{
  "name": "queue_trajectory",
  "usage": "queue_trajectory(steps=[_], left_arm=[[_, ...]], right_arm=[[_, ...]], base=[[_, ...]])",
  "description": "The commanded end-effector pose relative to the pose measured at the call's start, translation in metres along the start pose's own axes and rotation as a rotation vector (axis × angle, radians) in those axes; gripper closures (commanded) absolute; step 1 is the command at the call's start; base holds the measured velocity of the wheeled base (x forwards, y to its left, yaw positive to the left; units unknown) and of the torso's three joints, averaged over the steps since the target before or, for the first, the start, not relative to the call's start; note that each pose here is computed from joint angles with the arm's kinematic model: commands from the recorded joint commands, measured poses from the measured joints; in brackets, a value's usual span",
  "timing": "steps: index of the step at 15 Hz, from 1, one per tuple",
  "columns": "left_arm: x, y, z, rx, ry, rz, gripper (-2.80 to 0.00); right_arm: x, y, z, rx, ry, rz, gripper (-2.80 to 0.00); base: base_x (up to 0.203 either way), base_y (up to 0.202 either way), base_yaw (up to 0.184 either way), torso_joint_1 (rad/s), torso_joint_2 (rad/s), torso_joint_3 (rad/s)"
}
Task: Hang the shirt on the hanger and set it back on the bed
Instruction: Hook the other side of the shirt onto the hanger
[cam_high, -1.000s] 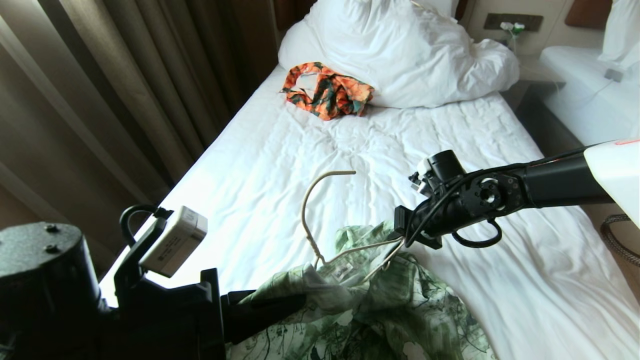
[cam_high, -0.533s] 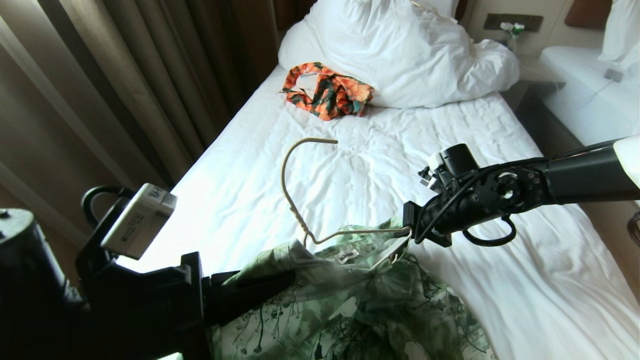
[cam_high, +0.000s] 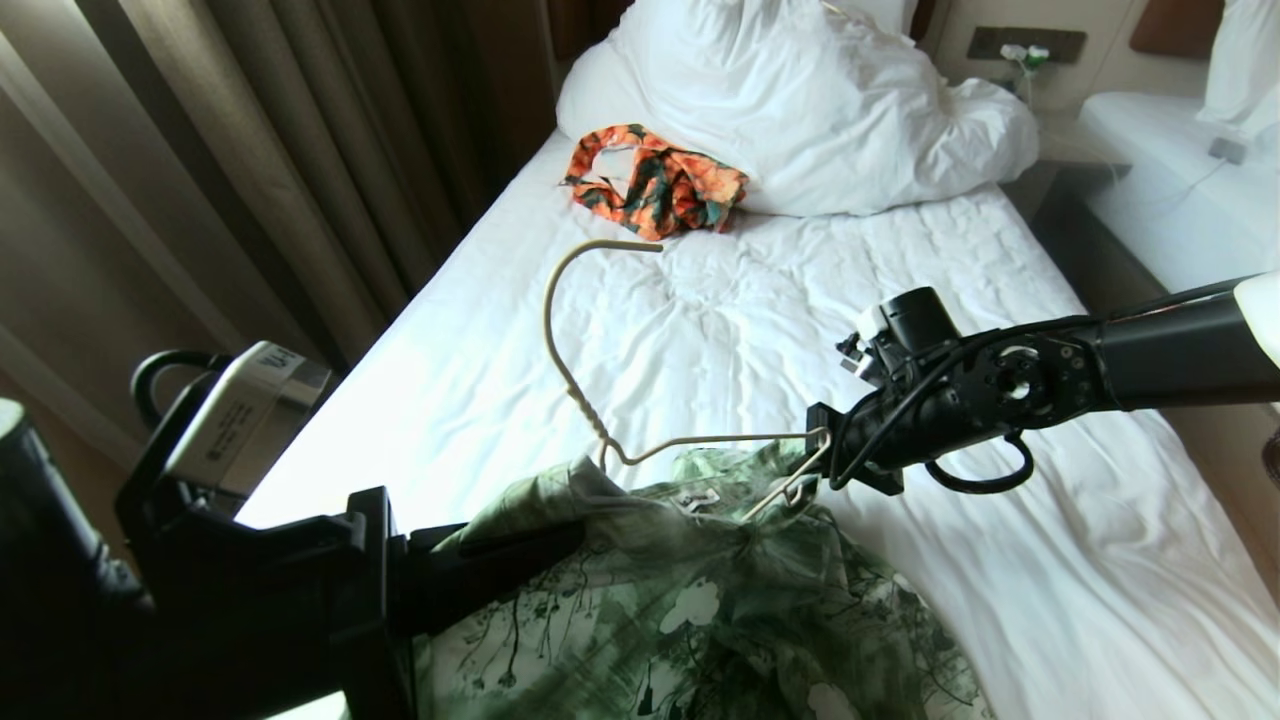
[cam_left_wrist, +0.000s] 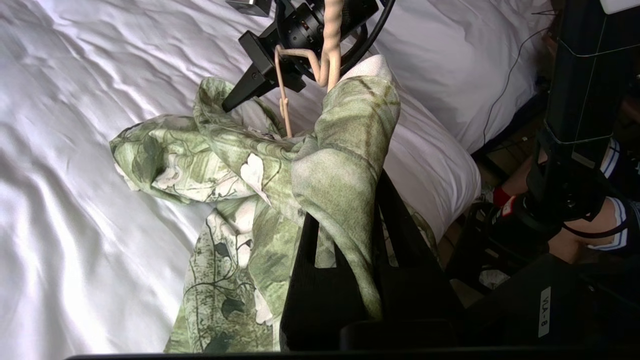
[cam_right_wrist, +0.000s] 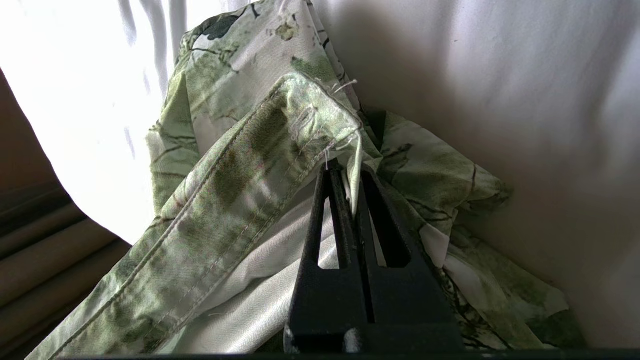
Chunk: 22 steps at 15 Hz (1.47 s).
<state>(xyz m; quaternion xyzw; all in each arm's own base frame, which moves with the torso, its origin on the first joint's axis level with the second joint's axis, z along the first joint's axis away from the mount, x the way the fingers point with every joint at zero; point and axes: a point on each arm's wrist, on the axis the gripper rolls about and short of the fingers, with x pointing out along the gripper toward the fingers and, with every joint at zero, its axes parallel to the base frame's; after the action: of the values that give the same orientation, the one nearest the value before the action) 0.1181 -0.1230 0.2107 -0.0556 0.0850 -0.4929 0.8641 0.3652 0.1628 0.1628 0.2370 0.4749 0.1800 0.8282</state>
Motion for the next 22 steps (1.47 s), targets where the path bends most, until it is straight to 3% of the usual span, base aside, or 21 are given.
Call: queue_trajectory(steps=[1,9,14,17,22], left_arm=[[-0.002,0.001,0.001,0.000,-0.008,0.011,0.00],[-0.007,0.001,0.006,0.007,-0.037,0.017,0.00],[0.004,0.006,-0.004,-0.004,0.020,0.031,0.00],[0.011,0.019,-0.007,-0.015,0.032,0.084,0.00],[0.015,0.021,-0.013,-0.023,0.046,0.076,0.00]], right_arm=[[-0.002,0.000,0.000,0.003,-0.001,0.002,0.00],[-0.003,0.000,-0.001,0.002,0.000,0.001,0.00],[-0.019,0.006,-0.001,-0.003,-0.020,0.018,0.00],[-0.029,0.007,-0.004,-0.008,-0.024,0.025,0.00],[-0.045,0.011,-0.002,-0.047,-0.066,0.044,0.00]], base=[[0.000,0.000,0.000,0.000,0.00,0.000],[0.000,0.000,0.000,0.000,0.00,0.000],[0.000,0.000,0.000,0.000,0.00,0.000],[0.000,0.000,0.000,0.000,0.00,0.000],[0.000,0.000,0.000,0.000,0.00,0.000]])
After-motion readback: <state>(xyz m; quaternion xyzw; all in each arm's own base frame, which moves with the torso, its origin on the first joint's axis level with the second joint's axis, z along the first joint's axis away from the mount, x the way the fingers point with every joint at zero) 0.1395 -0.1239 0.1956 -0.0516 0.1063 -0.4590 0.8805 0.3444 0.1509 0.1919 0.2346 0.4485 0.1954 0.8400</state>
